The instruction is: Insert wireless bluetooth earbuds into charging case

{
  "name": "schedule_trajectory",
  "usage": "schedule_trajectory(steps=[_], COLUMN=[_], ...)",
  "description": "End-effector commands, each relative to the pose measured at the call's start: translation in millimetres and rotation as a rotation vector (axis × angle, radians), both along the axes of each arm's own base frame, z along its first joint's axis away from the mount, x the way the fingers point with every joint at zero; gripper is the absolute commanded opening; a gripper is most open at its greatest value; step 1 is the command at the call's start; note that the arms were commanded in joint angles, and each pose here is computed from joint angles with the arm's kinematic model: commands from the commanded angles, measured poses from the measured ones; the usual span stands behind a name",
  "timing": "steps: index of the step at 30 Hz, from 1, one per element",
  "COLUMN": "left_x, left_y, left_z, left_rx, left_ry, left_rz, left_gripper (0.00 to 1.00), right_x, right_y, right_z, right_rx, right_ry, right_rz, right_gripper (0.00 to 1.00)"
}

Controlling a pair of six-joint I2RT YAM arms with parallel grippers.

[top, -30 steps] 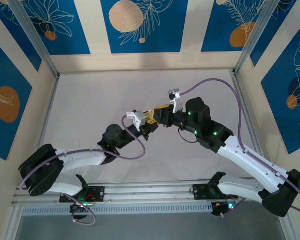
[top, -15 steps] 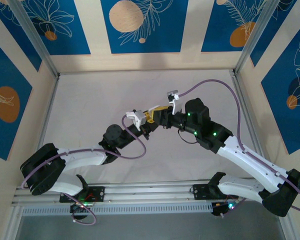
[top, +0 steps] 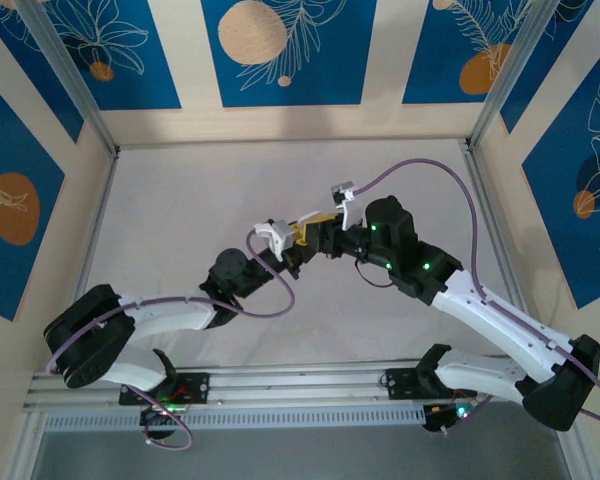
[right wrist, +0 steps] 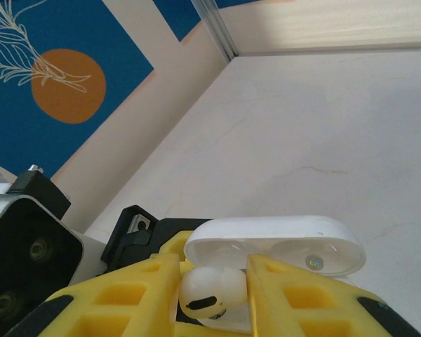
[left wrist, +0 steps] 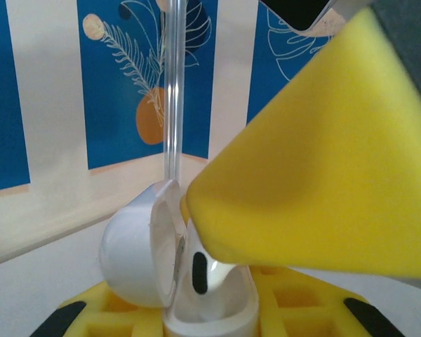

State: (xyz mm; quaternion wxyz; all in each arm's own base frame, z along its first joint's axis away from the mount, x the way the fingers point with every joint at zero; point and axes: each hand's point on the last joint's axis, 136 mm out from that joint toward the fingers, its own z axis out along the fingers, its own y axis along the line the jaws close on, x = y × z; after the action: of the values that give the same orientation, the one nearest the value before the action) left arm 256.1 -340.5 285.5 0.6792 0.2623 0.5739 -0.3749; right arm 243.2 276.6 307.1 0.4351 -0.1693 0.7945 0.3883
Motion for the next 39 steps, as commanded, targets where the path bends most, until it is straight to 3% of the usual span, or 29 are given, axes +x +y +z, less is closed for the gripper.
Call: schedule_trajectory(steps=[1,28,39], left_x=[-9.0,-14.9,-15.3], left_y=[3.4,4.0,8.2], left_z=[49.2,46.3,37.9], left_rx=[-0.132,-0.113,-0.079], left_ry=[-0.096,-0.102,-0.094], left_rz=[-0.009,-0.032,-0.015], left_gripper=[0.10,0.09,0.09], right_x=[-5.9,-5.0,-19.7], right_y=[0.4,-6.0,-16.0], right_z=[-17.6,5.0,49.9], right_rx=[-0.081,-0.075,-0.004], right_ry=[0.053,0.047,-0.029], right_rz=[0.021,0.000,0.030], right_gripper=[0.32,0.48,0.57])
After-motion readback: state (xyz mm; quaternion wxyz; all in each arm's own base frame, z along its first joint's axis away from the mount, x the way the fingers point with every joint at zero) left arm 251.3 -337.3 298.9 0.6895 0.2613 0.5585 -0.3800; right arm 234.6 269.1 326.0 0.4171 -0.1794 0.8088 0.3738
